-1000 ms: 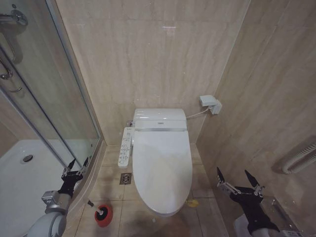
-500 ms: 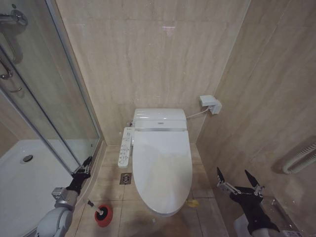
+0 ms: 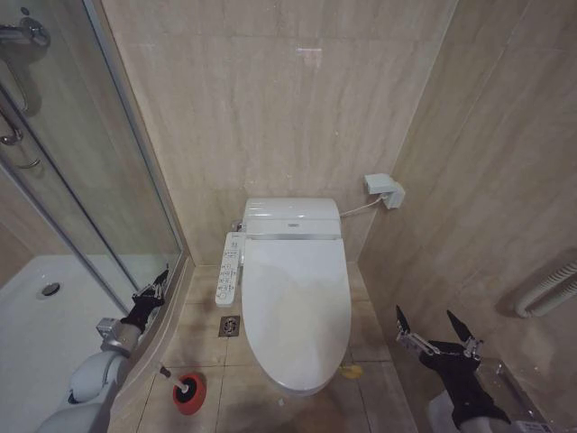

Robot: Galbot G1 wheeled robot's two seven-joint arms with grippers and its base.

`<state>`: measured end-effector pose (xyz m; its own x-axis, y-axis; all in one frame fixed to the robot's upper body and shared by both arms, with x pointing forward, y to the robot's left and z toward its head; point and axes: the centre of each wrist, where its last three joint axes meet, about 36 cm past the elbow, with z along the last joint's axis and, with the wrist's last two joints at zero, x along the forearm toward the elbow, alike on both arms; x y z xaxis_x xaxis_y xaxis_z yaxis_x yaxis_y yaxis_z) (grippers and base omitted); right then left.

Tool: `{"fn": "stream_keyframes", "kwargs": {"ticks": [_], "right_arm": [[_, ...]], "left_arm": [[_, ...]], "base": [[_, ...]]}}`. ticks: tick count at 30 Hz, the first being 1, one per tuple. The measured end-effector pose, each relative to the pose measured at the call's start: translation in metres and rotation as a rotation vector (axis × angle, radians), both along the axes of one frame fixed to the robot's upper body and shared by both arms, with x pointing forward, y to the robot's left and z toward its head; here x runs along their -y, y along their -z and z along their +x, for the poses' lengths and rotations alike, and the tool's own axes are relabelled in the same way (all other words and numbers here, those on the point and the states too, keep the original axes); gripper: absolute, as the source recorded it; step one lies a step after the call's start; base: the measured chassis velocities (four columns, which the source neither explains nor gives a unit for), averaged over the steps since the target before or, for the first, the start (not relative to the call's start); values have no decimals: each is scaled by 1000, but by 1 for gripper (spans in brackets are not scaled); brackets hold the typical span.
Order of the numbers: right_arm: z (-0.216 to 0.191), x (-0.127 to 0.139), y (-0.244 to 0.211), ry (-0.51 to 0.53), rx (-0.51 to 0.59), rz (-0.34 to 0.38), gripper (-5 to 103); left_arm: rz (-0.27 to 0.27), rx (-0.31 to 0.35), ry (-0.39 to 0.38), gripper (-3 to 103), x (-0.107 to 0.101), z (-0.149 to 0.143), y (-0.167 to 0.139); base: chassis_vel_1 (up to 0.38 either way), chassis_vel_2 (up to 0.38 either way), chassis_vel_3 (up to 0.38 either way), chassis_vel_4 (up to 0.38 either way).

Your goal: Open the toilet lid, clean the toilet bowl with a toilet brush, close the toilet lid, and flush.

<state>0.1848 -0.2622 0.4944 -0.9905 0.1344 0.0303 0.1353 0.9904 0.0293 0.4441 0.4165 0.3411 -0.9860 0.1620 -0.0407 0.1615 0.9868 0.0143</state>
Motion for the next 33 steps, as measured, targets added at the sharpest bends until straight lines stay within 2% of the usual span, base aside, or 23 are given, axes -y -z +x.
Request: {"fn": "stream_keyframes", "kwargs": {"ticks": [11,24,33], "right_arm": [[0,0,0,0,0,0,100],[0,0,0,0,0,0,100],[0,0,0,0,0,0,100]], "left_arm": [[12,7,-1,0,-13,43,-1],[13,2,32,0,-3,56,4],[12,3,61,0,-2,56,7]], "base": [[0,0,0,0],[0,0,0,0],[-102,110,96,-120]]}}
